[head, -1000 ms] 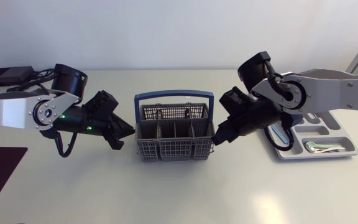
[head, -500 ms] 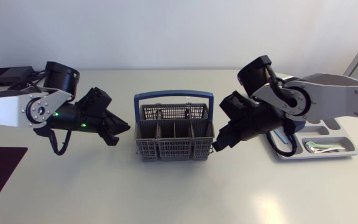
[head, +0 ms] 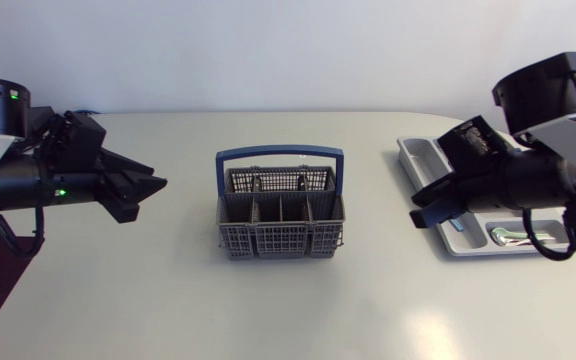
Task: Sort the cutlery from the basket into the organizer compartments.
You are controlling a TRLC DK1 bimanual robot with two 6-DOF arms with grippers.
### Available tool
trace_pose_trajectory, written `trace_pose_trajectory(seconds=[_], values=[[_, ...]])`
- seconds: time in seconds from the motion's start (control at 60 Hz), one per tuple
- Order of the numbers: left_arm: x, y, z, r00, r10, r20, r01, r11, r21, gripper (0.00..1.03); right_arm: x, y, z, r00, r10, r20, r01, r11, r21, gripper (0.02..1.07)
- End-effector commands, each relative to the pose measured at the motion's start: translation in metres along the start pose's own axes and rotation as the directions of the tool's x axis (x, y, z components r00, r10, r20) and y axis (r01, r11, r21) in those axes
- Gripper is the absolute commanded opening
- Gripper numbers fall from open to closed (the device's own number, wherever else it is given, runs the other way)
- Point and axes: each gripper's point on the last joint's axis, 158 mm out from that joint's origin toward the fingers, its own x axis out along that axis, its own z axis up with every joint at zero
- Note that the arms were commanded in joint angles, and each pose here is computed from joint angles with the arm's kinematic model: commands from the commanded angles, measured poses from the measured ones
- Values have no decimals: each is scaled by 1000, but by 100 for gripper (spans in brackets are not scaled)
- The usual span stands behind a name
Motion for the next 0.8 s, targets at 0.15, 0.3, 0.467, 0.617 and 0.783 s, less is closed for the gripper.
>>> trace_pose_trajectory(seconds=[0.15, 0.3, 0.467, 0.617, 0.783], values=[[-38, 2, 7, 993, 97, 63, -94, 994, -57, 99, -30, -25, -23, 995, -90, 36, 90, 996, -2, 103], [-61, 16, 9, 973, 207, 100, -197, 975, -103, 98, -45, -35, -28, 987, -142, 81, 142, 990, -2, 103], [-76, 18, 2, 956, 276, 96, -266, 958, -104, 98, -56, -47, -36, 974, -202, 106, 201, 979, 13, 104], [-93, 17, 4, 936, 326, 136, -314, 944, -105, 99, -63, -53, -43, 964, -238, 121, 236, 971, 32, 103], [-108, 9, 4, 916, 354, 188, -343, 935, -89, 99, -68, -56, -53, 948, -280, 152, 275, 960, 52, 103]])
